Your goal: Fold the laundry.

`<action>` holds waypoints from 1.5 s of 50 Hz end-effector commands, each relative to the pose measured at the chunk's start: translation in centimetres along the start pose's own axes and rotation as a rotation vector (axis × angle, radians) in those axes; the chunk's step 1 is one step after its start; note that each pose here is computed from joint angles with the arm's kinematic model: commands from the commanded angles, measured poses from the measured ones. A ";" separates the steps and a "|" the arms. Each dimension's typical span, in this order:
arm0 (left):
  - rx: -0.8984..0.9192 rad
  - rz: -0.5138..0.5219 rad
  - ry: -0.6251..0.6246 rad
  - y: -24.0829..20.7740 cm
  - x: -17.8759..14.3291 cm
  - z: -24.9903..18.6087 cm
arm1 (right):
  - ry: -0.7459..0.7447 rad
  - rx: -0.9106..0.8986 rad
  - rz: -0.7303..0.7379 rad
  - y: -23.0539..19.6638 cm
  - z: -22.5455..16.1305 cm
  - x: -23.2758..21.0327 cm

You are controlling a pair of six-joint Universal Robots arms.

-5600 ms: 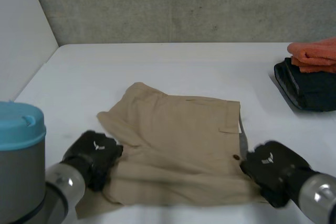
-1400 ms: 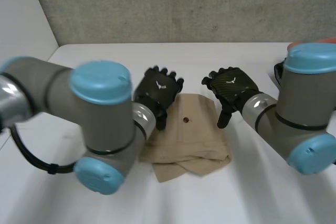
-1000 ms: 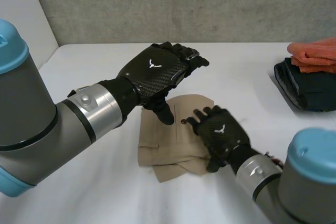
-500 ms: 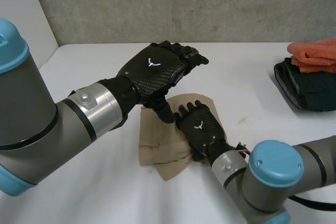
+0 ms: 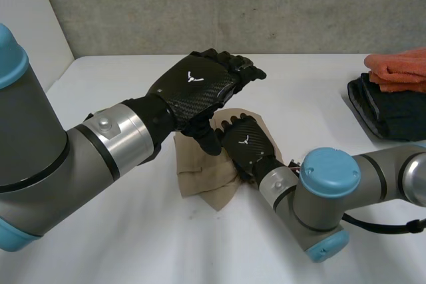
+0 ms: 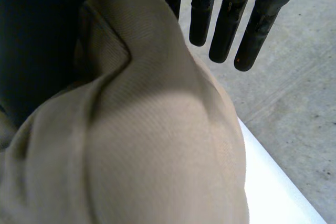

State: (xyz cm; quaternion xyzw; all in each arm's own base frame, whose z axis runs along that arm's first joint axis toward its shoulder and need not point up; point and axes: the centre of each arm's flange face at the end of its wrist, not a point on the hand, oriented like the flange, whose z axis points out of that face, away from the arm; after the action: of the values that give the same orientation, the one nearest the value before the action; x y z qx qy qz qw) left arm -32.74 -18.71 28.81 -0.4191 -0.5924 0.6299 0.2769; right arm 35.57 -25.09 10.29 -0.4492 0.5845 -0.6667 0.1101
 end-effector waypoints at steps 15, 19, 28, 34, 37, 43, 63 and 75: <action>0.013 0.007 -0.020 -0.5 -0.7 -0.2 | 0.045 0.051 -0.018 -1.2 3.7 2.5; 0.014 0.006 -0.025 -0.5 -0.8 -0.2 | 0.062 0.056 -0.021 -0.9 4.2 3.7; 0.022 0.010 -0.028 -0.7 -0.9 -0.3 | 0.151 0.142 -0.066 -2.1 5.9 8.6; 0.030 0.014 -0.040 -1.1 -1.3 -0.4 | 0.237 0.238 -0.123 -4.2 6.7 14.8; 0.037 0.017 -0.054 -1.3 -1.7 -0.6 | 0.278 0.304 -0.171 -5.6 6.8 18.4; 0.045 0.021 -0.057 -1.6 -1.7 -0.8 | 0.391 0.405 -0.275 -7.9 5.7 26.9; 0.043 0.018 -0.052 -1.6 -1.6 -0.8 | 0.519 0.315 -0.215 4.1 -4.2 42.4; 0.043 0.018 -0.049 -1.6 -1.4 -0.8 | 0.446 0.239 -0.050 13.5 -9.5 42.5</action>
State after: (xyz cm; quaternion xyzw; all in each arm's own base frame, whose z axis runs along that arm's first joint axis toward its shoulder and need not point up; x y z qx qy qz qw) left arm -31.53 -19.30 30.68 -0.4026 -0.5815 0.6555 0.2648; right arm 2.77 -51.66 22.80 -0.3057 0.4660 -0.8301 -0.0187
